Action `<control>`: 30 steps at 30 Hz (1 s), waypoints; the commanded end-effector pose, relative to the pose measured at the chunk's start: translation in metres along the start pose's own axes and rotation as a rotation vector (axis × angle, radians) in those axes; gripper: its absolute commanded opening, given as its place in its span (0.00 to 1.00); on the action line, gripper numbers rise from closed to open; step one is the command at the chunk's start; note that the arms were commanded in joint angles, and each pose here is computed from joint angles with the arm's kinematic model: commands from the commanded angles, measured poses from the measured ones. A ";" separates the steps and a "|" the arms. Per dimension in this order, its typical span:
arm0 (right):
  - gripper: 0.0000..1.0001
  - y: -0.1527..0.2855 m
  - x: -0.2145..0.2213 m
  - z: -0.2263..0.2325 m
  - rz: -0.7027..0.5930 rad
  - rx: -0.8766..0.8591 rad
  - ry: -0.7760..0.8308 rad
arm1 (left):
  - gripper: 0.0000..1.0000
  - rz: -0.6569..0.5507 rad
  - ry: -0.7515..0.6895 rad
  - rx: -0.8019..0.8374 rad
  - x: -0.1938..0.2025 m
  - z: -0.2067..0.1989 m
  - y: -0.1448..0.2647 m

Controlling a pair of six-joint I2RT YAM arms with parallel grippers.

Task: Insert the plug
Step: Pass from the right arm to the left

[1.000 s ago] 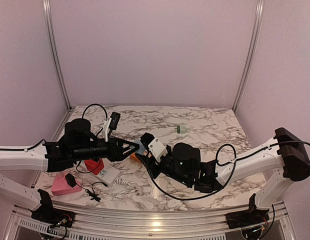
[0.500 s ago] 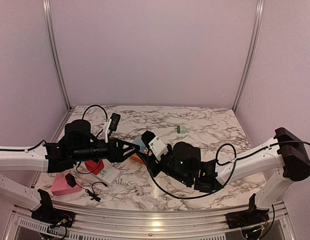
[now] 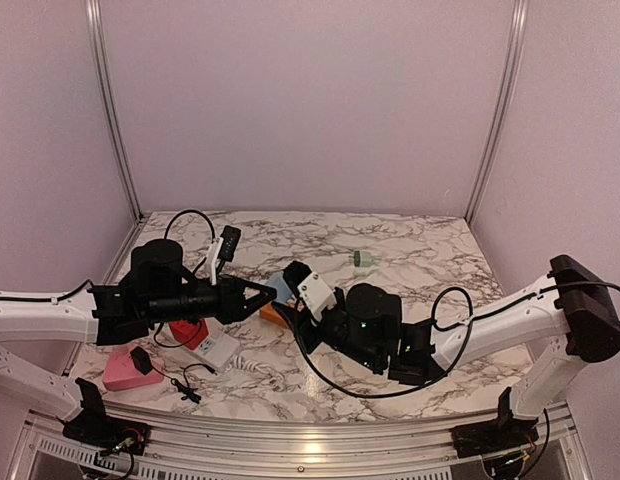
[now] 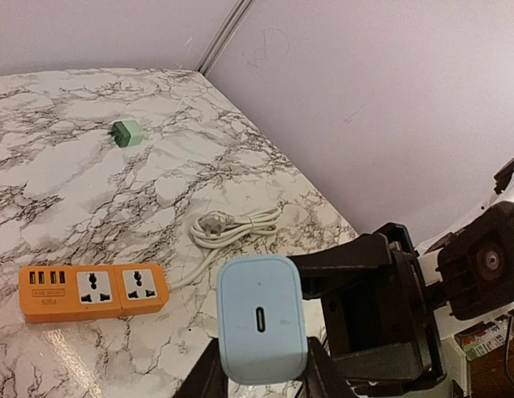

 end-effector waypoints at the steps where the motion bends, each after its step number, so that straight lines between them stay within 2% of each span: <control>1: 0.35 0.000 -0.025 0.003 -0.074 -0.013 -0.024 | 0.22 -0.017 -0.010 0.041 -0.005 -0.008 -0.003; 5: 0.39 0.000 -0.023 0.004 -0.070 -0.021 -0.019 | 0.08 -0.019 -0.011 0.037 -0.006 -0.007 -0.004; 8: 0.46 0.001 -0.023 0.004 -0.067 -0.026 -0.013 | 0.02 -0.020 -0.013 0.033 -0.006 -0.007 -0.004; 9: 0.52 0.002 -0.023 0.004 -0.064 -0.029 -0.010 | 0.00 -0.022 -0.018 0.034 -0.006 -0.007 -0.004; 11: 0.73 0.004 -0.024 0.004 -0.054 -0.037 -0.010 | 0.00 -0.027 -0.029 0.040 -0.008 -0.009 -0.002; 15: 0.89 0.020 -0.030 0.008 -0.032 -0.120 0.019 | 0.00 -0.038 -0.062 0.045 -0.011 -0.013 0.008; 24: 0.97 0.064 -0.045 0.005 0.021 -0.257 0.088 | 0.00 -0.007 -0.126 0.051 -0.009 -0.017 0.018; 30: 0.99 0.089 -0.069 0.002 0.108 -0.376 0.146 | 0.00 0.092 -0.208 0.048 -0.001 -0.020 0.021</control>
Point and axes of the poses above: each gripper's point midway between its finger pads, its own y axis back along the fingers, its own z axis along the line the jaws close on, x = y × z, the point moved 4 cm from there along y, back along the fingers, and after that the axes turned 2 degrees about -y, right-handed, at the moved point
